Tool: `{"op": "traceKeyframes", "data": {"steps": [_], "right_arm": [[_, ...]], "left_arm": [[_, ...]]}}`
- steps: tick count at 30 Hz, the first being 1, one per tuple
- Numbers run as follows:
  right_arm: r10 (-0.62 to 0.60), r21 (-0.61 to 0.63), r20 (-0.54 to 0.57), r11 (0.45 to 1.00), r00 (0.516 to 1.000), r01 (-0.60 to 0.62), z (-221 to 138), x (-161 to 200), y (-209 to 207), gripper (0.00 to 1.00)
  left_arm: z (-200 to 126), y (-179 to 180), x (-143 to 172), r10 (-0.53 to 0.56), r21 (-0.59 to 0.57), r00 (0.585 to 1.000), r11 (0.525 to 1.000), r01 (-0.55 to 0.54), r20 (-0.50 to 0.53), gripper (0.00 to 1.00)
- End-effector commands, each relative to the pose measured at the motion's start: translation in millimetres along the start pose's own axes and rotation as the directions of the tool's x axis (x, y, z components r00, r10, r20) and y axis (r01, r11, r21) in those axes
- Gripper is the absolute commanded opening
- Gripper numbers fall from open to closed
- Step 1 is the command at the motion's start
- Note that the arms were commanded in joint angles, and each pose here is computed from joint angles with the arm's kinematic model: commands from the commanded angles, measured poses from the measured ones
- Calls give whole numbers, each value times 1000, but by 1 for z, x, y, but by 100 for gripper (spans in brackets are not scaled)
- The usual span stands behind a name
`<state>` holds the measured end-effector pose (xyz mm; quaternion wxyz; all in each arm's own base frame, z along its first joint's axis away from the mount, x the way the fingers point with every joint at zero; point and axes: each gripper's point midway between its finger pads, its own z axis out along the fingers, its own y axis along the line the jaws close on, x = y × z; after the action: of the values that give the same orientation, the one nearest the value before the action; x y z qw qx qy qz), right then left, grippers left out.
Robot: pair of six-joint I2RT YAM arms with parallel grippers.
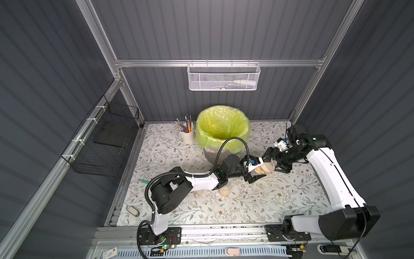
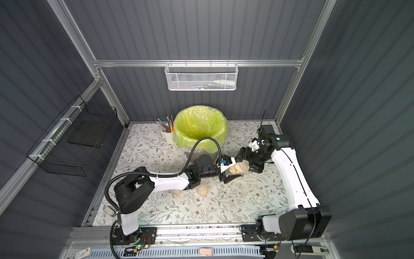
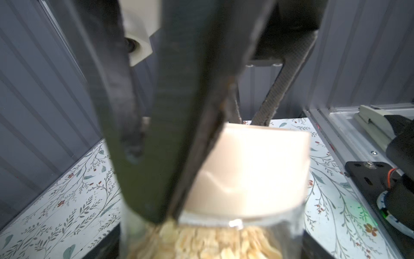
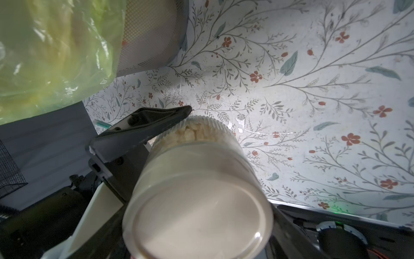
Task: Empty expired oatmeal from jars
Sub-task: Unscrew the lid from the jar.
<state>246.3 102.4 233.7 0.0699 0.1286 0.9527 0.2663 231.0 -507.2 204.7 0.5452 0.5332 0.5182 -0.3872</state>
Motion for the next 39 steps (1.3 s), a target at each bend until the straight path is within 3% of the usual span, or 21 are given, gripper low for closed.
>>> {"op": "traceKeyframes", "data": {"steps": [1, 6, 9, 12, 16, 20, 23, 35, 39], "right_arm": [[-135, -56, 2, 989, 991, 135, 3, 2, 10, 78], [-251, 18, 36, 968, 967, 250, 7, -13, 0, 77], [-294, 2, 83, 955, 952, 295, 10, -23, 5, 74], [-388, -32, 169, 916, 906, 399, 7, -27, 18, 75], [-565, 17, 306, 808, 766, 589, -3, -31, 31, 76], [-700, 123, 424, 673, 574, 729, -18, -34, 39, 82], [-752, 176, 423, 616, 506, 768, -19, -39, 39, 84], [-806, 114, 378, 528, 455, 841, -12, -30, 43, 95], [-796, 118, 376, 549, 475, 827, -12, -30, 37, 96]], "left_arm": [[-12, -6, -49, 2, 44, 991, 999, -8, 136, 19], [-13, -9, -56, -19, 78, 988, 997, 7, 156, 19], [-12, -9, -61, -34, 85, 985, 996, 20, 169, 18], [-12, -11, -64, -45, 100, 984, 995, 28, 171, 18], [-11, -13, -63, -48, 115, 985, 993, 29, 163, 18], [-11, -13, -65, -53, 120, 983, 992, 33, 173, 17], [-11, -13, -68, -58, 124, 982, 992, 36, 182, 17], [-13, -9, -60, -46, 97, 984, 995, 29, 171, 14], [-13, -5, -55, -48, 84, 986, 996, 35, 161, 14]]}}
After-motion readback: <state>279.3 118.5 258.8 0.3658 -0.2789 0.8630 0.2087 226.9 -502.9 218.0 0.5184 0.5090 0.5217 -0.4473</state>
